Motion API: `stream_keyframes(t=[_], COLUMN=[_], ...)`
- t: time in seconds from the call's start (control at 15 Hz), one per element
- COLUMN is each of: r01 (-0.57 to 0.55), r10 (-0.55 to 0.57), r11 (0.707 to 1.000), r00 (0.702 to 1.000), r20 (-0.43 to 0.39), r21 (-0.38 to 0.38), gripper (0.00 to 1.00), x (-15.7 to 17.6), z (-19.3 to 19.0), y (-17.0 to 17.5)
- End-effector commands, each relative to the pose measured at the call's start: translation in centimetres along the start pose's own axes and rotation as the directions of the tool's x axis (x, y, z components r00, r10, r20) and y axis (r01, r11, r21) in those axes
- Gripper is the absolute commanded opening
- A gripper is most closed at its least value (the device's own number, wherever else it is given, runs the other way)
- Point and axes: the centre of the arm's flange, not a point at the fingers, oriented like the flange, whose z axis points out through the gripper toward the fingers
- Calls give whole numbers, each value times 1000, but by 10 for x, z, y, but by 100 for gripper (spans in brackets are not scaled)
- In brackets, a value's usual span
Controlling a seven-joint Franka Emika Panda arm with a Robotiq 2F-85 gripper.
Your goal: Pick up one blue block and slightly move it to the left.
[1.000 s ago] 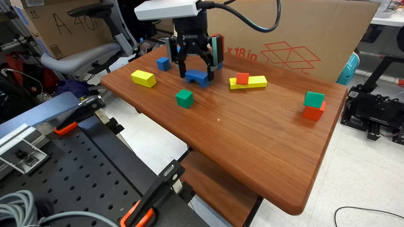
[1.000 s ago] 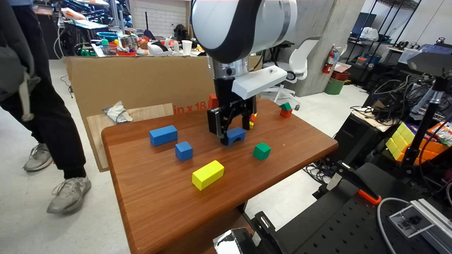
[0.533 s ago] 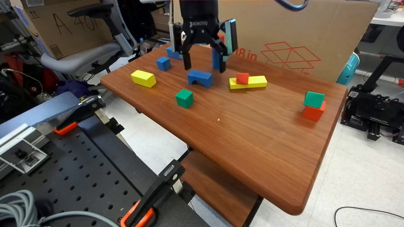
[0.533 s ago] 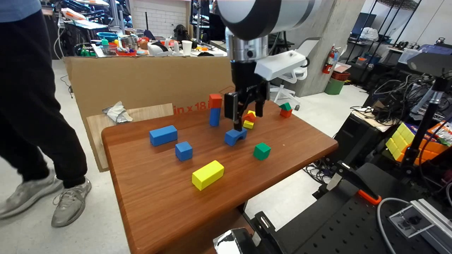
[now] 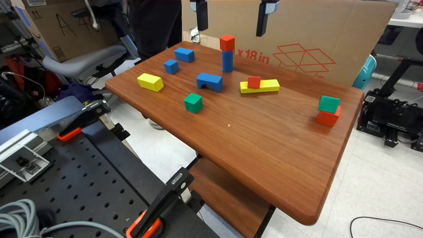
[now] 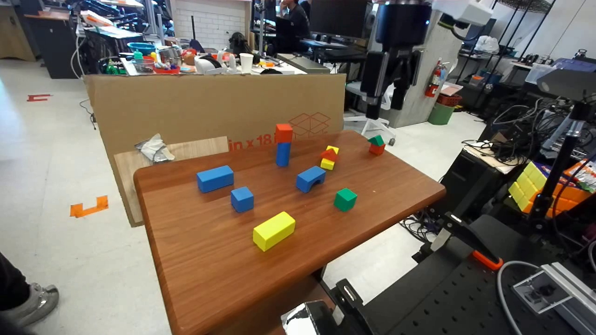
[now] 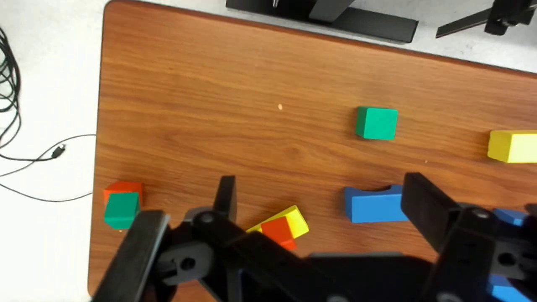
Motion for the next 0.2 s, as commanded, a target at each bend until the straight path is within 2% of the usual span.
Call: stream_keyframes(t=[0.0, 0.13], r01=[-7, -8], r10=[7, 8], r11=[1000, 1000], r00=[1000, 1000], r20=[2, 4], r21=[5, 7], gripper=[100, 100], x=[-4, -6], z=[-5, -5], y=[4, 4])
